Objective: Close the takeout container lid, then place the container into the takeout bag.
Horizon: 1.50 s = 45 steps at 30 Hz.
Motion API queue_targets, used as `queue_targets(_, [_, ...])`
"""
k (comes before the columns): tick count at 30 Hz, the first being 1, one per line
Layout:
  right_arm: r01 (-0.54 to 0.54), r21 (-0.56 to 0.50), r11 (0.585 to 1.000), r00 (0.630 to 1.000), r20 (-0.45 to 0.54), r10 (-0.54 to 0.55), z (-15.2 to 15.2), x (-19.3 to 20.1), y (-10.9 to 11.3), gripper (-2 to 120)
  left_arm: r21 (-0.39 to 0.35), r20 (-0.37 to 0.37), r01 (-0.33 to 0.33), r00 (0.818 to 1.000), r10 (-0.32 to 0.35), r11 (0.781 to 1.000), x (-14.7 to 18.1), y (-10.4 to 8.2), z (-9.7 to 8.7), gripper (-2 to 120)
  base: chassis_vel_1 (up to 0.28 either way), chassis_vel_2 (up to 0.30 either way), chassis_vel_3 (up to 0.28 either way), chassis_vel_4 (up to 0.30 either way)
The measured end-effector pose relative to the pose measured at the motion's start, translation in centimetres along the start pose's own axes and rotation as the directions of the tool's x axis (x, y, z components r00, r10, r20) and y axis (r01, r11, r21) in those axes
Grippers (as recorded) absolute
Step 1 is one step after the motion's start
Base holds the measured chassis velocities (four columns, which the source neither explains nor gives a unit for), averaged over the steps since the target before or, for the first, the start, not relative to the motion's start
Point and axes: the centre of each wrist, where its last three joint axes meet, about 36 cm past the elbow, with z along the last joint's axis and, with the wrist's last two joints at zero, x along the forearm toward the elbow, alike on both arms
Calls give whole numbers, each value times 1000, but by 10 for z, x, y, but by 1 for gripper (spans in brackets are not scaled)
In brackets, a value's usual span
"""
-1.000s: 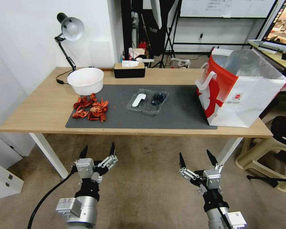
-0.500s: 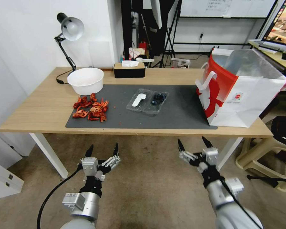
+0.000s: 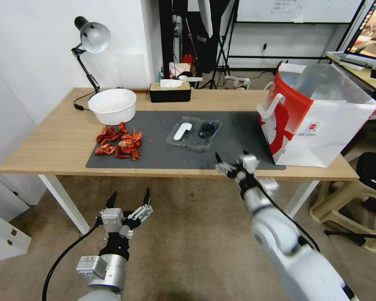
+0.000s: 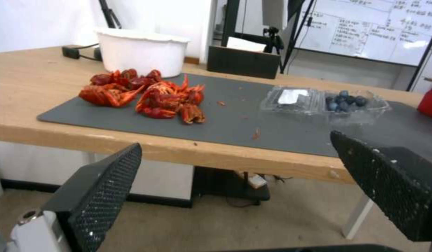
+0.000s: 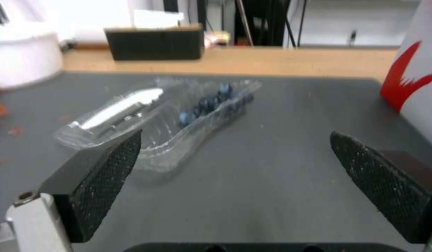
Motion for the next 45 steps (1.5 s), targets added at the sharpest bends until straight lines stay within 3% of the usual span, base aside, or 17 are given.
queue_targets(8, [-45,40,998,993,-108,49,-37,-40,26,100,-13,1,-18,1000,18,1000,-4,8,4,100,0,0,0,0])
queue_targets(10, [-81,78,994,987,-133,90,-47,-57,37,100,-23,1,-52,999,52,998,-8,15,4,100,0,0,0,0])
queue_targets(20, [-171,194,966,947,-236,216,-54,-87,54,100,-37,-2,-84,996,84,996,-13,26,5,100,0,0,0,0])
queue_targets(31, [-186,198,962,934,-268,235,-45,-97,57,100,-26,7,-74,997,74,997,-12,25,11,100,0,0,0,0])
queue_targets(45, [-218,173,960,915,-305,263,-39,-101,37,100,-28,14,-53,998,54,998,-17,26,17,100,0,0,0,0])
